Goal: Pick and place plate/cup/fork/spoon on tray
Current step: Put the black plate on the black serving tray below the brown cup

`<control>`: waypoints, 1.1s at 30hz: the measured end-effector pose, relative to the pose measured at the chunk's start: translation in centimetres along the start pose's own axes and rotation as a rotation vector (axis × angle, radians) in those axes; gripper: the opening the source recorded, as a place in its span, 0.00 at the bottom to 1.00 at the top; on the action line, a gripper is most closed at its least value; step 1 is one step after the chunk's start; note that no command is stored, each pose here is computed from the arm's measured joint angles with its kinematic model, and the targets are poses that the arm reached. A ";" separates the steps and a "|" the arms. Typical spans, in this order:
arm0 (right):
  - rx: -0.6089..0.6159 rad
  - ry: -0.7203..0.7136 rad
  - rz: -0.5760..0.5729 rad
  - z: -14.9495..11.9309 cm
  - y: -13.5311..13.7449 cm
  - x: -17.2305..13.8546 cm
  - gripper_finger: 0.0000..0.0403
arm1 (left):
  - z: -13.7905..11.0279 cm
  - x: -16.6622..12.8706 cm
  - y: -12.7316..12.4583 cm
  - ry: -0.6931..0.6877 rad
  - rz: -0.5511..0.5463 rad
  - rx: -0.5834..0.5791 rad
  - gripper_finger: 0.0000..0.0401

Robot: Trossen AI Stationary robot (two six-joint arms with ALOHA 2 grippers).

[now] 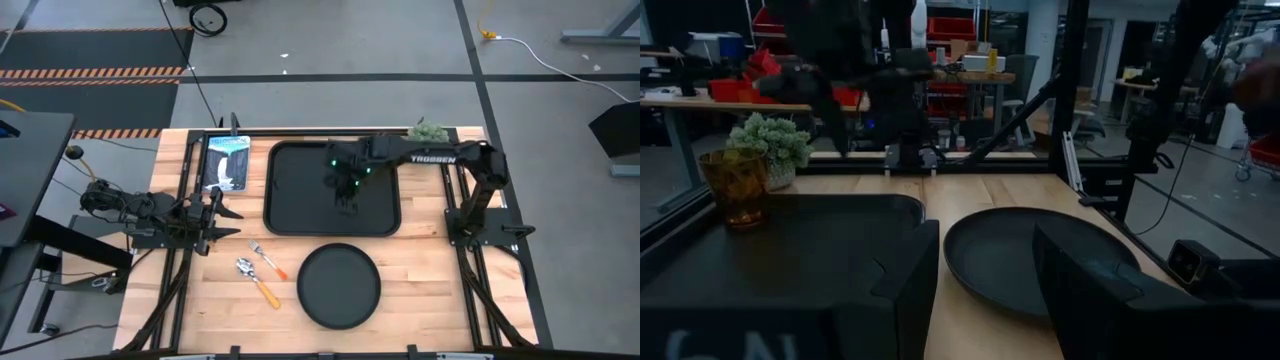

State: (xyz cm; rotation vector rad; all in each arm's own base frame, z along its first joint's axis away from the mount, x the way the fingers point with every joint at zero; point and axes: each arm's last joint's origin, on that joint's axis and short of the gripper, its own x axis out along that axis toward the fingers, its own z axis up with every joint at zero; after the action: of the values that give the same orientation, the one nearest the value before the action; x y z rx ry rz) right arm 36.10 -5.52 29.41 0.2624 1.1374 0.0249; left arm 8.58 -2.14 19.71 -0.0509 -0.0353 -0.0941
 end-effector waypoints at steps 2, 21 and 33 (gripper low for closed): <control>0.042 0.013 0.017 -0.5 0.7 1.3 0.43 | 0.0 0.0 0.0 0.001 0.000 0.001 0.43; 0.256 0.277 0.022 -8.2 7.0 9.1 0.43 | 0.0 0.0 0.0 0.000 0.000 0.000 0.43; 0.334 0.358 -0.013 -11.2 7.5 11.0 0.43 | 0.0 0.0 0.0 0.000 0.000 0.000 0.43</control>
State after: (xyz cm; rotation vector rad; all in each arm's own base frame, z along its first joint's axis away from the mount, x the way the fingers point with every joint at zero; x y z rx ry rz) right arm 31.50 5.59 16.84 0.5638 1.4990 -0.1357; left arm 8.58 -2.14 19.71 -0.0505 -0.0351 -0.0938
